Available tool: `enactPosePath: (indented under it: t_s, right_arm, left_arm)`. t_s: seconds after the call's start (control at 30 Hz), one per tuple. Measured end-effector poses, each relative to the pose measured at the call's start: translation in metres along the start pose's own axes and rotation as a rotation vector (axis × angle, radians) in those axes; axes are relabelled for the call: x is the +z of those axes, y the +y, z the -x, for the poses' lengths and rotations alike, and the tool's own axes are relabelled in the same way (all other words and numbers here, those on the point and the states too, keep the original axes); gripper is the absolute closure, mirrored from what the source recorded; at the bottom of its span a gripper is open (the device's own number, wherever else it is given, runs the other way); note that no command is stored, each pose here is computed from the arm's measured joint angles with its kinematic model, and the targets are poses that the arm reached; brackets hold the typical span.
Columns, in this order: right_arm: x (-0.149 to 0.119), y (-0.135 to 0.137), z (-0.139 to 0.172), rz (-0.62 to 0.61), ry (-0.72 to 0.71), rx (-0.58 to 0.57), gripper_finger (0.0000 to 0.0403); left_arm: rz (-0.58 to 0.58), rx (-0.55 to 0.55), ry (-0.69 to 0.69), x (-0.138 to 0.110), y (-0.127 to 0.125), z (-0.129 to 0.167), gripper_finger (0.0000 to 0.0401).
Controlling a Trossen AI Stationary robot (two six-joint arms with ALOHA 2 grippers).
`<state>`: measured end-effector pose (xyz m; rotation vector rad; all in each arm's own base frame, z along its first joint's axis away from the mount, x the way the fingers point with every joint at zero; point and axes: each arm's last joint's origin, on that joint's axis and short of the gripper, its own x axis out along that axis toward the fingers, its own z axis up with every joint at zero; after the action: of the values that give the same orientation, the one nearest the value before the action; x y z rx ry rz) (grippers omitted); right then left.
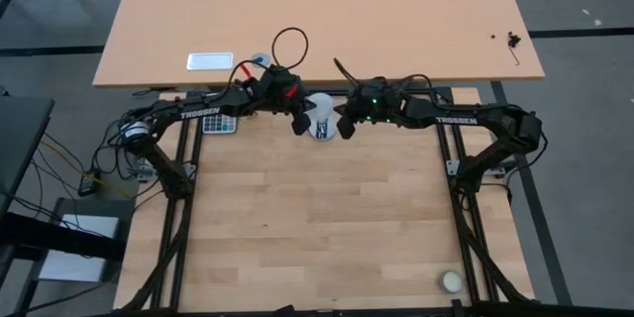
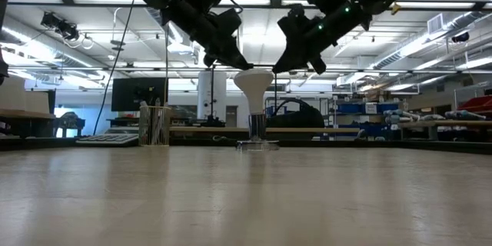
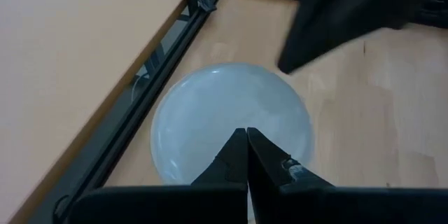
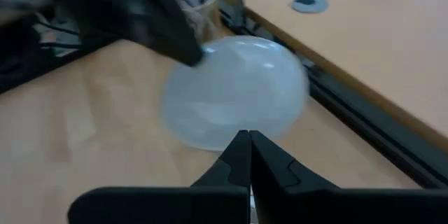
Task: Screw lightbulb
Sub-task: Remove the white lightbulb from the silver lamp
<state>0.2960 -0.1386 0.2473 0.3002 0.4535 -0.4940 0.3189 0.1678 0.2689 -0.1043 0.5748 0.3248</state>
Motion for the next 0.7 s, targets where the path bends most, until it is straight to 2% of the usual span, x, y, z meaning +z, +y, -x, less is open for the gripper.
enactPosePath:
  t_s: [0.27,0.53,0.7]
  right_arm:
    - [-0.004,0.021,0.002,0.051,0.005,0.026,0.0393]
    - [-0.008,0.022,-0.003,0.059,0.016,0.026,0.0392]
    - [-0.013,0.019,-0.012,0.058,0.037,0.014,0.0392]
  left_arm:
    - [-0.010,0.002,-0.036,0.014,-0.003,0.003,0.0401]
    - [-0.014,0.017,-0.108,0.022,-0.001,0.004,0.0401]
    - [-0.016,0.048,-0.079,0.018,0.005,0.002,0.0401]
